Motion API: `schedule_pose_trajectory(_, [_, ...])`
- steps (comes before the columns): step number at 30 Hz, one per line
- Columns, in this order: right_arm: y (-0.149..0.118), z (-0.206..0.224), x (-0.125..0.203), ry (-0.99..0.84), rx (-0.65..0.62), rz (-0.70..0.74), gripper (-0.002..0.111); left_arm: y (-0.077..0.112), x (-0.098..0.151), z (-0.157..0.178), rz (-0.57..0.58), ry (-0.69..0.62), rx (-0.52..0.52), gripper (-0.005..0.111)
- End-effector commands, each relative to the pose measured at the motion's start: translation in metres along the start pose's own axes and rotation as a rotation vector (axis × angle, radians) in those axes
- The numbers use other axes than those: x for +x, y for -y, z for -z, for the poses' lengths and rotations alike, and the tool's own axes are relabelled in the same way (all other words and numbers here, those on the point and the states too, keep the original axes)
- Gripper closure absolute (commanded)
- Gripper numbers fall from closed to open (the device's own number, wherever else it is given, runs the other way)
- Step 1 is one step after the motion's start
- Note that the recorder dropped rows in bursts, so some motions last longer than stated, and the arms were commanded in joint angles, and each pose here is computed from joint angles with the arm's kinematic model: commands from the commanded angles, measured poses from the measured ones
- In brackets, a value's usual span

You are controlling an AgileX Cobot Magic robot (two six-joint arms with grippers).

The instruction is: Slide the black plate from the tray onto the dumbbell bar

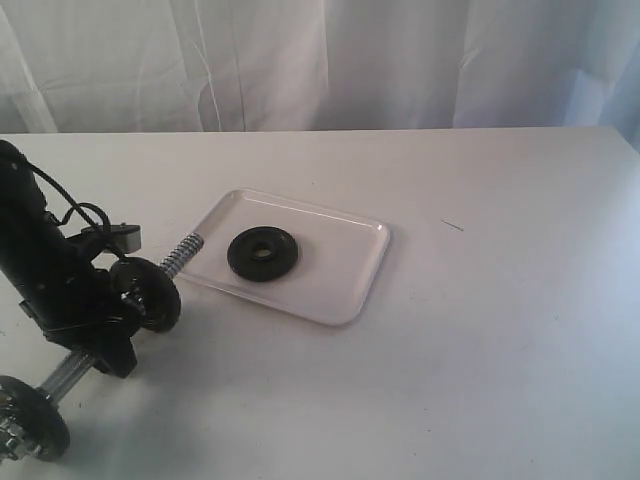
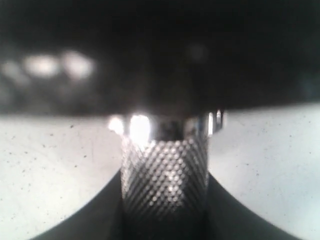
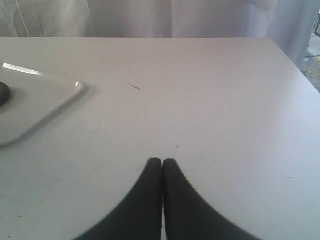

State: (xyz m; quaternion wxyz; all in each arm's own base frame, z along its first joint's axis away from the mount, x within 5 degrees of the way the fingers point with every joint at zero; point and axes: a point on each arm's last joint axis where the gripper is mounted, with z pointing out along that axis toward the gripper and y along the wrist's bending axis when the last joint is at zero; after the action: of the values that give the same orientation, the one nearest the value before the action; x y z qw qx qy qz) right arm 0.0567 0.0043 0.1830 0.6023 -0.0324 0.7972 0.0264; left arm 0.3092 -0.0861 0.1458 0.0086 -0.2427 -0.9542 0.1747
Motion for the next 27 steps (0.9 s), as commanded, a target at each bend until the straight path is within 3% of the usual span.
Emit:
schedule_pose_trajectory(1, [0.000, 0.000, 0.000, 0.010, 0.006, 0.014, 0.108, 0.005, 0.001, -0.006, -0.038, -0.014, 0.054, 0.107])
schedule_pose_trajectory(14, [0.000, 0.000, 0.000, 0.010, 0.006, 0.014, 0.108, 0.019, -0.009, -0.002, -0.125, 0.116, 0.192, 0.107])
schedule_pose_trajectory(27, [0.000, 0.000, 0.000, 0.010, 0.006, 0.014, 0.108, 0.038, -0.004, 0.042, -0.205, 0.240, 0.146, 0.107])
